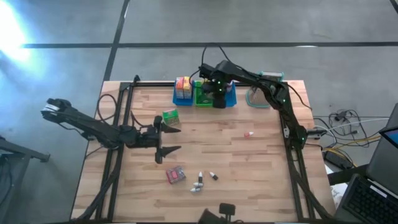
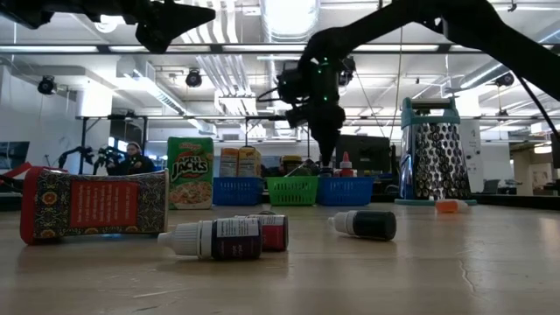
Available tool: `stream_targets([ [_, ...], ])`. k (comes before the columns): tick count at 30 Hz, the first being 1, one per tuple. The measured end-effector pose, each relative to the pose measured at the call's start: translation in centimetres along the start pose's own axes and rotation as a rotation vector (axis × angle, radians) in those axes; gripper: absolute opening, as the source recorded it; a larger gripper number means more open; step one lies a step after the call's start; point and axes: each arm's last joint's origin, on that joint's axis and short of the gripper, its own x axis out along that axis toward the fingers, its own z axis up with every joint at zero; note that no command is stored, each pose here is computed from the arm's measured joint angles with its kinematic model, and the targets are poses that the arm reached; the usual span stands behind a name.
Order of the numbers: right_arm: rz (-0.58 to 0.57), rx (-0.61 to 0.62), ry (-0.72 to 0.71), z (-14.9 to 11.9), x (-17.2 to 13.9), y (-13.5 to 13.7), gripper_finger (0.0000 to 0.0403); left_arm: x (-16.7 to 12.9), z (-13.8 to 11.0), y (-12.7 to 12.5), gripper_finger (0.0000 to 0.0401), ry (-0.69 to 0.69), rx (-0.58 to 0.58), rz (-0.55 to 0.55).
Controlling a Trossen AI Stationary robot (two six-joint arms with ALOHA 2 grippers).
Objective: Pick & Place Kitchen Items
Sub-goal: Put the green seasoning bottle into the green bin
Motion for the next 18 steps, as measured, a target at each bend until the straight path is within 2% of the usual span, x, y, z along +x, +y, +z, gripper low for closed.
stream_targets([
  [8,0.018,0.048,0.095,-1.5,0.2,-0.6,0.0008,0.0,-0.1,0.0,0.0326,0.01,0.001,0.001],
  [10,0.018,0.05,0.083,-1.7,-0.3,-0.7,0.0008,0.0,-0.1,0.0,0.0326,0.011,0.002,0.001],
  [13,0.095,0.024,0.026,-2.1,-1.6,-0.5,0.0011,0.0,-0.1,0.0,0.0326,0.011,0.005,0.001],
  [18,0.168,-0.031,-0.027,-2.3,-2.3,-0.4,0.0051,0.0,-0.1,0.0,0.0326,0.009,0.031,0.001],
])
